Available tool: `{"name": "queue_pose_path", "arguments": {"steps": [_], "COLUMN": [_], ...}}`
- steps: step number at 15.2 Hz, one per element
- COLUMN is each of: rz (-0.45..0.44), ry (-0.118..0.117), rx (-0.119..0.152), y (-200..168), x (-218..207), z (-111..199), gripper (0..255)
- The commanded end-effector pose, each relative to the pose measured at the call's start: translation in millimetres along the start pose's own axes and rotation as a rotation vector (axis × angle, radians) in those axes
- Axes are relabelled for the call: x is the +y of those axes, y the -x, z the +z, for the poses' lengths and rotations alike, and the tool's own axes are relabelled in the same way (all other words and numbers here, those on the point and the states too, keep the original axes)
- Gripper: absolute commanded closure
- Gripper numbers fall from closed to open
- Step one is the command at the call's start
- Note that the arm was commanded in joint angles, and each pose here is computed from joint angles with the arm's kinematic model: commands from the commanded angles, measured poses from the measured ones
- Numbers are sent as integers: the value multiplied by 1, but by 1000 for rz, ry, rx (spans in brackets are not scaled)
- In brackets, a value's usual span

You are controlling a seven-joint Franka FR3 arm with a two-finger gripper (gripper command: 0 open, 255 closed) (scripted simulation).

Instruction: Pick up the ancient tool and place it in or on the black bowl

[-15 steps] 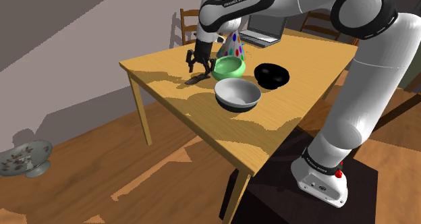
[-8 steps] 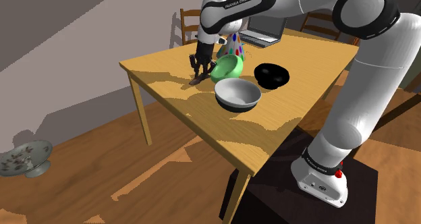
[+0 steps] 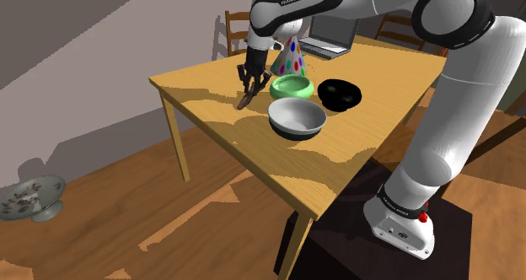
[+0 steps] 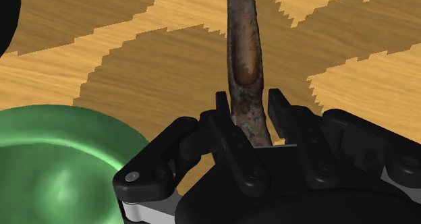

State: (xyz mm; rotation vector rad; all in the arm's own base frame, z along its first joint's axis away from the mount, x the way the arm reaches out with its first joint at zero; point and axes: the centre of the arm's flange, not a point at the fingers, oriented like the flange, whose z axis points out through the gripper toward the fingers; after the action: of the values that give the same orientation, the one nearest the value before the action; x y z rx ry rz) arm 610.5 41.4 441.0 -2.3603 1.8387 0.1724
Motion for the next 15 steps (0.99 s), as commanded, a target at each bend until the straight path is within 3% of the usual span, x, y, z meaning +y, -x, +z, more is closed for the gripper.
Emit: {"name": "queue_pose_path", "arguments": {"steps": [1, 15], "rz": [0, 0], "ry": [1, 1], "rx": [0, 0], "y": [2, 15], "x": [0, -4], "z": [-10, -83], "gripper": [255, 255]}}
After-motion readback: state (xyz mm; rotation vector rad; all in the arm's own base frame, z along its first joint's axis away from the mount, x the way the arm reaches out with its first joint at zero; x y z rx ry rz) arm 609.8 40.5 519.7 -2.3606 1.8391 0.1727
